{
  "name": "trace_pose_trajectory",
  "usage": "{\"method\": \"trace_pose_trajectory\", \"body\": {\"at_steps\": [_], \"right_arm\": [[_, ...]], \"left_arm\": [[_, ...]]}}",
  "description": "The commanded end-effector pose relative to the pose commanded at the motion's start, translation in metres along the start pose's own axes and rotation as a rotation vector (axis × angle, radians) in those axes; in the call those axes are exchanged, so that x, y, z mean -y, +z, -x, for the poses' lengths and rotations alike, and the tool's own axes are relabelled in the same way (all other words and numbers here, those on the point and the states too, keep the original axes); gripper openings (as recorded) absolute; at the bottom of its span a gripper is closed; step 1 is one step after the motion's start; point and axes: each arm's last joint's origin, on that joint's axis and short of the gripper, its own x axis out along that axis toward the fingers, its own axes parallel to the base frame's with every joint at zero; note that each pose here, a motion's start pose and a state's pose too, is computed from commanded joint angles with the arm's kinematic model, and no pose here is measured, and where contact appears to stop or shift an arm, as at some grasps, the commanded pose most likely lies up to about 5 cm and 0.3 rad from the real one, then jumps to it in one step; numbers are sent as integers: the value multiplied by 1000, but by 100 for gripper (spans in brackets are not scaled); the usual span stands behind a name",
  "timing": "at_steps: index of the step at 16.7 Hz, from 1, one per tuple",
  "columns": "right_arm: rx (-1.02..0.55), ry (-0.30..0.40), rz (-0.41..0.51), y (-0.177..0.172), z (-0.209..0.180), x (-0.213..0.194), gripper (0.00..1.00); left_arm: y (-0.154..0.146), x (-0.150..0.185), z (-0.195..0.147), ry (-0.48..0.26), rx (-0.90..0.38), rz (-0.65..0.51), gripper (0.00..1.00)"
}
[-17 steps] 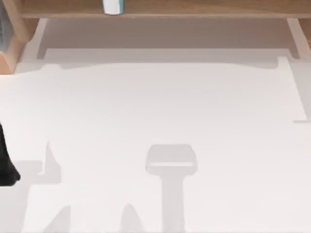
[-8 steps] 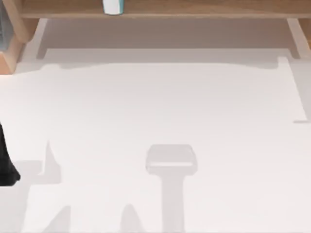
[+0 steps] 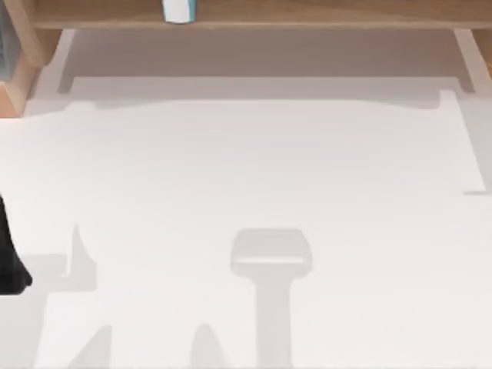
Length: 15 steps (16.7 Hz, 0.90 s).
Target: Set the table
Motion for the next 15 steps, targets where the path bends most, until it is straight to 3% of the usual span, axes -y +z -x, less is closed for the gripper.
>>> {"method": "trace_pose_trajectory", "body": {"at_steps": [4,11,15], "right_arm": [[-1,6,-6,0,-4,-2,0],[-3,3,-4,-1,-59,-1,0],[-8,6,-8,-2,-61,-1,0]], "left_arm": [[0,0,0,0,0,0,100],[0,0,0,0,0,0,100],[0,0,0,0,0,0,100]]}}
